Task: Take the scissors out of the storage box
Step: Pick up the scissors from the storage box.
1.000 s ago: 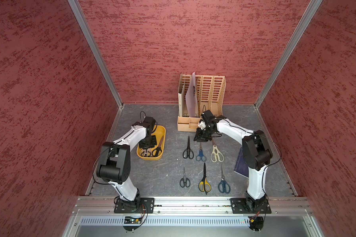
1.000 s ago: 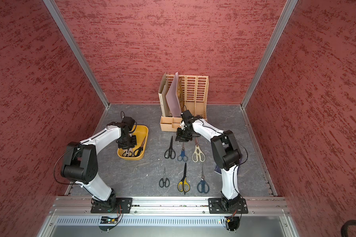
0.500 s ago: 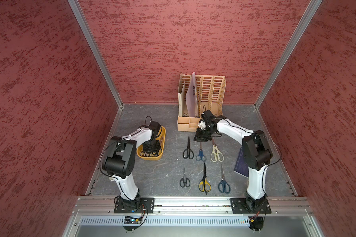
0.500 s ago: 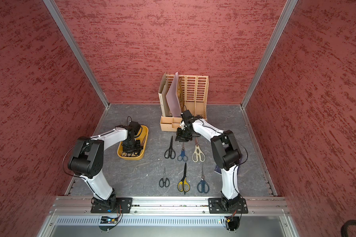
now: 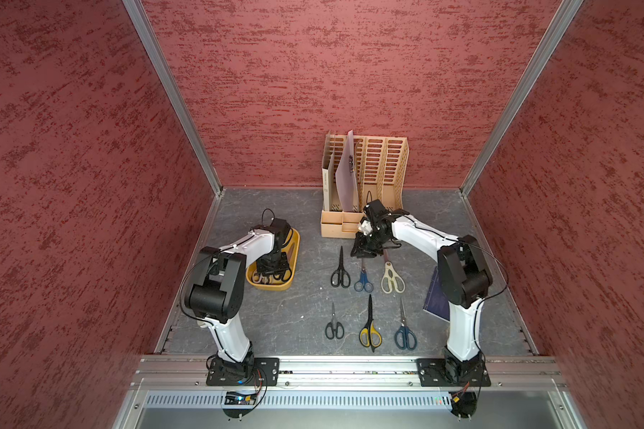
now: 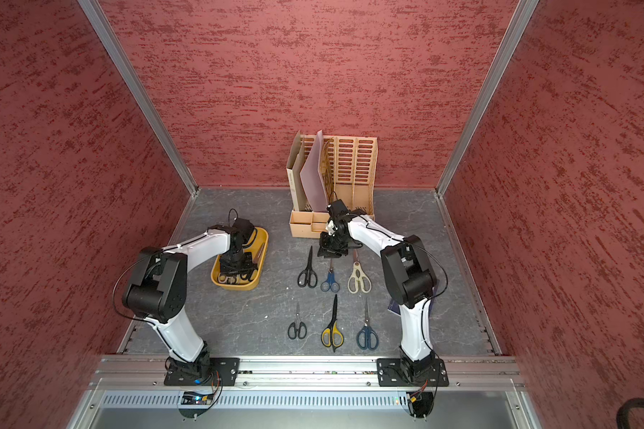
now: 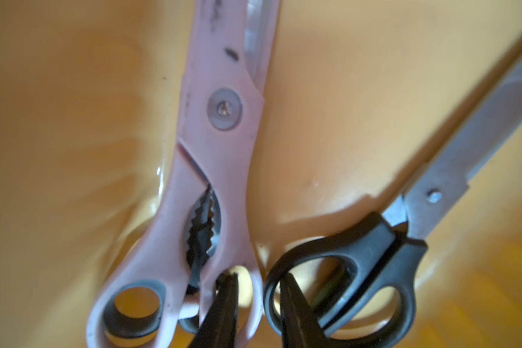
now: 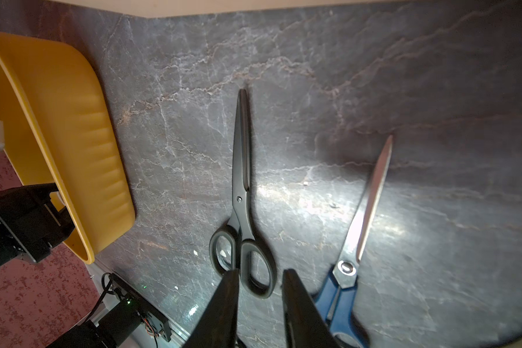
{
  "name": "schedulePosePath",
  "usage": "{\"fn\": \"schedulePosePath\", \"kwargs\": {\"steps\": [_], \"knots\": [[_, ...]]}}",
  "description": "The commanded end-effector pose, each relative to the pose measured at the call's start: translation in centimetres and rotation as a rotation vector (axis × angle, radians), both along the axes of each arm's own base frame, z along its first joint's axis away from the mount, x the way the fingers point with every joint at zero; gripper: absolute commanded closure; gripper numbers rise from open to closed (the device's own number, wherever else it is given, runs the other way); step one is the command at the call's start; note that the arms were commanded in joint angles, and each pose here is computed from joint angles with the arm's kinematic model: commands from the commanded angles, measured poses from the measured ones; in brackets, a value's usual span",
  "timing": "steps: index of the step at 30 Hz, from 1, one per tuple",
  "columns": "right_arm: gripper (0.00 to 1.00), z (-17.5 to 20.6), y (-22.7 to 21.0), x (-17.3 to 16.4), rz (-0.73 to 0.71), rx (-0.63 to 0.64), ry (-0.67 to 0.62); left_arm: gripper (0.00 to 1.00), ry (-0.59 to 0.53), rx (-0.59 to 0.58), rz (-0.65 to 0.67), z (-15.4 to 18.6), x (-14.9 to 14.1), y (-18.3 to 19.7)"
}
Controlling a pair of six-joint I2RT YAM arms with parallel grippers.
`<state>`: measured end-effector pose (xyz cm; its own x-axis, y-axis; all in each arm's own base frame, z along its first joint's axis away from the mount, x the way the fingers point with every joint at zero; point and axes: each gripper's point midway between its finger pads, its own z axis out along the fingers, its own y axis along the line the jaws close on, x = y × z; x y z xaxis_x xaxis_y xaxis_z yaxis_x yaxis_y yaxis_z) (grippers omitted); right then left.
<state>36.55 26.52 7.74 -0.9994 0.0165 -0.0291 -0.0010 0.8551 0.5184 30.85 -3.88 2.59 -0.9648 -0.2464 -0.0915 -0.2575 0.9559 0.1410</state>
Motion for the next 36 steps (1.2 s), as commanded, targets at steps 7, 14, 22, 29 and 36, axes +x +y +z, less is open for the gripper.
{"fn": "schedulePosePath", "kwargs": {"steps": [7,14,22,29,36], "knots": [[0.71,-0.3,-0.5,0.0,0.023,-0.026,0.01,0.69,-0.025,-0.056,-0.03,-1.1,1.5,-0.9],[0.71,-0.3,-0.7,-0.1,0.021,-0.036,0.012,0.67,-0.007,-0.116,0.002,-2.0,2.0,-2.0],[0.71,-0.3,-0.7,0.0,0.013,-0.036,0.008,0.67,-0.038,-0.108,-0.024,0.6,3.1,-2.0],[0.71,-0.4,-0.7,0.0,0.01,-0.034,0.014,0.68,-0.014,-0.111,-0.001,-0.6,2.3,-2.1],[0.71,-0.6,-0.6,-0.1,0.007,-0.031,0.017,0.76,0.021,-0.097,0.007,-2.3,1.2,-1.7]]}}
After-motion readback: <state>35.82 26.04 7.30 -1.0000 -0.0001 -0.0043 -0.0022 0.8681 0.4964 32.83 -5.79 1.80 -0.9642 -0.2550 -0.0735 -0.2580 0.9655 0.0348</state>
